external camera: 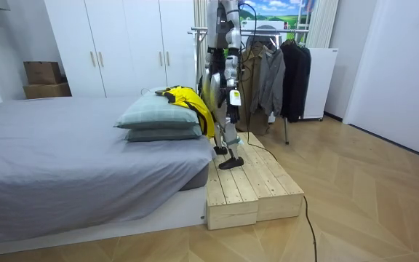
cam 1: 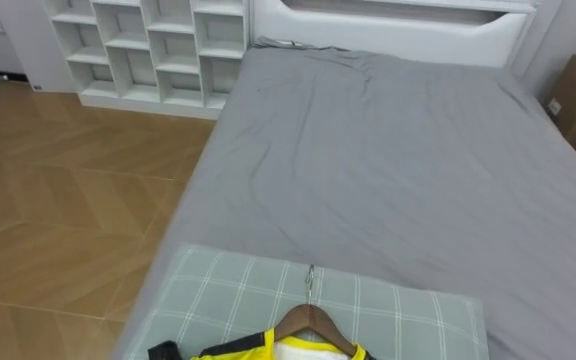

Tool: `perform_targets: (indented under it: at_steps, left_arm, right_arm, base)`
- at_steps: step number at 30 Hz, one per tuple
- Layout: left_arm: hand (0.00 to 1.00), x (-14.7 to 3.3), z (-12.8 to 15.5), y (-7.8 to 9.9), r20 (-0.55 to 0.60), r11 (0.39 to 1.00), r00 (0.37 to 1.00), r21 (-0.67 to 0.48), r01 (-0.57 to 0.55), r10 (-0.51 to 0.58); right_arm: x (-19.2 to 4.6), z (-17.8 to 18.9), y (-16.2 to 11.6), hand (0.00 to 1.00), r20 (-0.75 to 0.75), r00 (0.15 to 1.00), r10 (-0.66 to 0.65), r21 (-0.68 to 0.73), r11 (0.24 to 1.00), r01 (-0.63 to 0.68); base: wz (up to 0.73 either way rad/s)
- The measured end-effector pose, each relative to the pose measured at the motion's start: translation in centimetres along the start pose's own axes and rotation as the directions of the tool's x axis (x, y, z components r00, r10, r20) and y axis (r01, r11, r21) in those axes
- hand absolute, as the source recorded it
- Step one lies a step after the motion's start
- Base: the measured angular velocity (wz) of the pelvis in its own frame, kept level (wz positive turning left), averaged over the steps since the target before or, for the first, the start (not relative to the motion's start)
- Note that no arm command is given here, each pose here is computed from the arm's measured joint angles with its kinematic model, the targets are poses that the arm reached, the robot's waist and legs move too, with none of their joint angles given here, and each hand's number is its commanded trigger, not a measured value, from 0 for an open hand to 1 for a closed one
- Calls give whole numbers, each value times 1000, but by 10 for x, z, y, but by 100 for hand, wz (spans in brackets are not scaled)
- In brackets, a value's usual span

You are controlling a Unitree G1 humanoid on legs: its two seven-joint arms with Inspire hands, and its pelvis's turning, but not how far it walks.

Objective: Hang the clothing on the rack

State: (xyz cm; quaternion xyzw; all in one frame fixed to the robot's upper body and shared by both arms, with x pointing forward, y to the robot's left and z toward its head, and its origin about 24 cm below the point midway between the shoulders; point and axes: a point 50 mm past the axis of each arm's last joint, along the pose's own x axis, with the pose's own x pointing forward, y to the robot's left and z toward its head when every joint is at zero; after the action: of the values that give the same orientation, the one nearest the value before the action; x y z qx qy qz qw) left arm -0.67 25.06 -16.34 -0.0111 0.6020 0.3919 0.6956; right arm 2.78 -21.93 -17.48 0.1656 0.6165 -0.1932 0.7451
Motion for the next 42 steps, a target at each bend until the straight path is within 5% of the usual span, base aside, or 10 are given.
perform_targets:
  at_steps: [12, 18, 24, 29, 34, 42]
  left_arm:
    - [0, 0, 29, 27, 117, 942, 938, -125, -311, 325]
    - [0, -10, 63, 26, 312, 897, 841, -134, -422, 442]
    - [0, -25, 99, 10, 567, 875, 705, -58, -481, 426]
    - [0, -49, 129, -10, 791, 857, 512, -31, -514, 335]
    - [0, -62, 139, -26, 882, 841, 408, 27, -540, 234]
    - [0, -71, 147, -33, 921, 839, 339, 26, -543, 190]
  right_arm:
    - [-1, 2, -7, 0, 4, 999, -51, -25, 998, 51]
    - [0, 6, -7, 0, 15, 997, -74, -81, 994, 75]
    - [0, 10, -4, 0, 25, 997, -68, -96, 993, 71]
    - [1, 15, -1, 0, 34, 997, -62, -126, 990, 66]
    - [1, 15, -1, 0, 35, 998, -61, -129, 990, 65]
    - [1, 17, 1, 0, 38, 998, -55, -142, 988, 60]
  base:
    - [1]
    - [2]
    - [10]
    - [-1]
    - [-1]
    - [-1]
